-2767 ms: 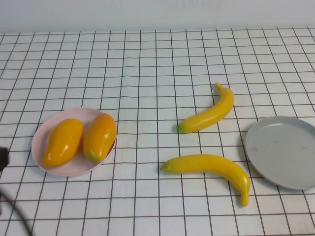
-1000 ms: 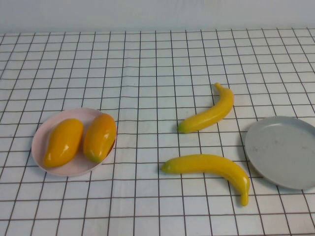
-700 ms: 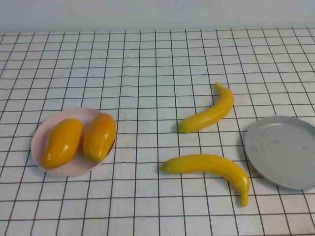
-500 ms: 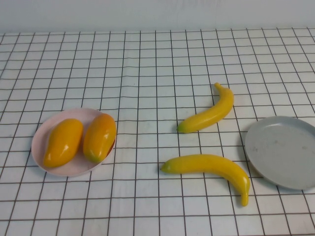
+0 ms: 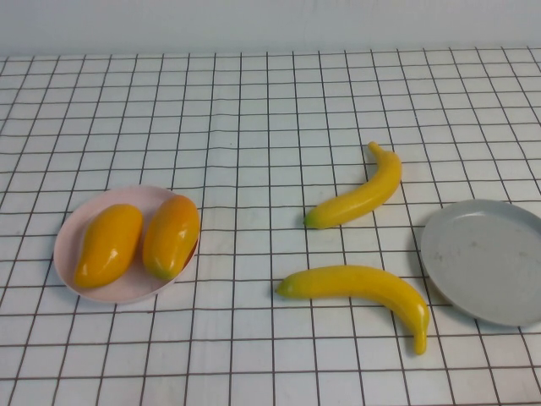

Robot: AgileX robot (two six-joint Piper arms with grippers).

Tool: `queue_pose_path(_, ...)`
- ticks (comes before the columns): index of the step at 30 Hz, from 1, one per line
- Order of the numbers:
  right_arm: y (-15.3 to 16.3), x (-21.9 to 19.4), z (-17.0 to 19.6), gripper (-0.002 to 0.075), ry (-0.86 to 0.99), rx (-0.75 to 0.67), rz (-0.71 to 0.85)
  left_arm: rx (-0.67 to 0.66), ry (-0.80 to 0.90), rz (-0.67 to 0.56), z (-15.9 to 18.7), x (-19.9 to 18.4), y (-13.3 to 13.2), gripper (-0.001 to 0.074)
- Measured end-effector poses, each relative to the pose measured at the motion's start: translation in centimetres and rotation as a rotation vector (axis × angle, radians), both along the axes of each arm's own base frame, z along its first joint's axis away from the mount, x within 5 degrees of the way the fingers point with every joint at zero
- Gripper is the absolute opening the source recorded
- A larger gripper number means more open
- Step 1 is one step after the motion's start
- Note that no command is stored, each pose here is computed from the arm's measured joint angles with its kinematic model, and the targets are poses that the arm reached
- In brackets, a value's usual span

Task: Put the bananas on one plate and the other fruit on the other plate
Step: Put another type of fruit in the right plate

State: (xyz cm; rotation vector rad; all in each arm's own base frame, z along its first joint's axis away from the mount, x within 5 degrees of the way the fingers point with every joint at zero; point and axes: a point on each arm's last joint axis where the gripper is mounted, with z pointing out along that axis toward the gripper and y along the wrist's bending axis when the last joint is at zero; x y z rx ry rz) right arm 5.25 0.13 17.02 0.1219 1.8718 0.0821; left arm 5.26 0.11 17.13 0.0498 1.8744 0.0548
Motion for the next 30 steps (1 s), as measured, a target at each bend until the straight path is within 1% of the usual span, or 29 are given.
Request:
queue_pose_path(13, 0.0, 0.0, 0.0, -0.0017, 0.000, -0.005, 0.000, 0.000, 0.000, 0.000, 0.0, 0.0, 0.0, 0.0000)
queue_pose_path(15, 0.1, 0.0, 0.0, -0.0016, -0.004, 0.043, 0.003, 0.000, 0.000, 0.000, 0.0, 0.0, 0.0, 0.0000)
queue_pose_path(16, 0.4, 0.0, 0.1, -0.0017, -0.010, 0.109, 0.007, 0.000, 0.000, 0.000, 0.0, 0.0, 0.0, 0.0000)
queue_pose_path(17, 0.6, 0.1, 0.2, -0.0017, -0.021, 0.204, 0.012, -0.002, 0.000, 0.001, 0.0, 0.0, 0.0, 0.0000)
queue_pose_path(20, 1.6, 0.1, 0.9, -0.0016, -0.057, 0.582, 0.029, -0.002, 0.000, 0.001, 0.0, 0.0, 0.0, 0.0000)
queue_pose_path(23, 1.8, 0.2, 1.8, -0.0017, -0.110, 0.843, 0.018, -0.002, 0.000, 0.001, 0.0, 0.0, 0.0, 0.0000)
queue_pose_path(26, 1.6, 0.3, 2.2, -0.0017, -0.150, 0.948, -0.003, -0.002, 0.000, 0.001, 0.0, 0.0, 0.0, 0.0000)
queue_pose_path(30, 1.5, 0.3, 2.3, -0.0017, -0.165, 0.979, -0.012, -0.002, 0.000, 0.001, 0.0, 0.0, 0.0, 0.0000)
